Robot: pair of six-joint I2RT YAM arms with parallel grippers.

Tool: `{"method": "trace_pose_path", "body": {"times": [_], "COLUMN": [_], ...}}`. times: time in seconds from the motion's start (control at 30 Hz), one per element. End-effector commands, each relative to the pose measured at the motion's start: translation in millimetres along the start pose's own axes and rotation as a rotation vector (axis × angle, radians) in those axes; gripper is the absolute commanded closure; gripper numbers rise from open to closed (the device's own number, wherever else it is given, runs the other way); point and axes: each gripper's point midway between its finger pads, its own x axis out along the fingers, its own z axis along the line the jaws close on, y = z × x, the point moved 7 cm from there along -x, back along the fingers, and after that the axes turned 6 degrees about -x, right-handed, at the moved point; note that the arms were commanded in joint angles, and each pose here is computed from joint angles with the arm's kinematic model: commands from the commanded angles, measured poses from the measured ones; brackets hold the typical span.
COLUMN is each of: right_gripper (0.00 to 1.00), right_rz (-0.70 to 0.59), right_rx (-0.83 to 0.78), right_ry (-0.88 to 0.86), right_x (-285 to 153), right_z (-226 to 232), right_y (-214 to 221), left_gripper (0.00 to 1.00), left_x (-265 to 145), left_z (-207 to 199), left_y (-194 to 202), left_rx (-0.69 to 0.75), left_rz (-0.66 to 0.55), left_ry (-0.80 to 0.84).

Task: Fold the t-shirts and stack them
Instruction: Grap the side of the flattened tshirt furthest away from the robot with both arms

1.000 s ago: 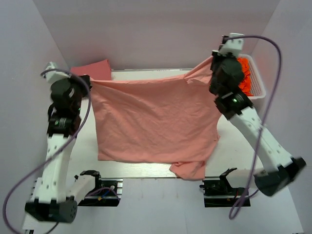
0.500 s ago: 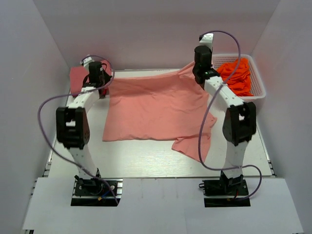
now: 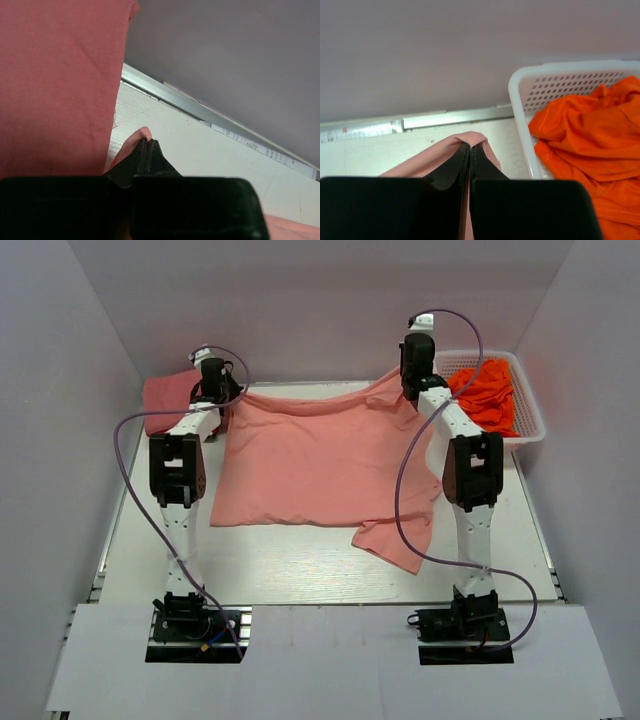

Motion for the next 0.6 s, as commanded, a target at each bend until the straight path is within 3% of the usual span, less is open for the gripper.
{"method": "trace_pose_path", "body": {"times": [0.0, 0.03, 0.07, 0.3, 0.43, 0.57], "right_gripper": [1.00, 1.00, 1.00, 1.00, 1.00, 1.00], "right_rz": [-0.075, -0.020, -0.046, 0.147, 0.192, 0.320], "right_rx": [0.064, 0.069, 0.091, 0.116, 0.169, 0.183], "right_ry": [-0.031, -0.046, -0.045, -0.102, -0.117, -0.161], "right_x": [-26, -29, -45, -104, -141, -168], "right_z": [-14, -9, -19, -29, -39, -35], "right_y": [-38, -18, -36, -1, 9, 50], "left_gripper": [1.00, 1.00, 1.00, 1.00, 1.00, 1.00], "left_x": [-25, -30, -36, -87, -111, -121], "left_z": [-20, -20, -20, -2, 6, 16], "left_y": [-35, -37, -36, -31, -28, -19], "left_rx": [0.012, 0.025, 0.026, 0.042, 0.044, 0.050], "left_rz": [-0.058, -0.062, -0.052, -0.025, -0.018, 0.009], "left_ry": [0.059, 0.061, 0.067, 0.000, -0.019, -0.051]}}
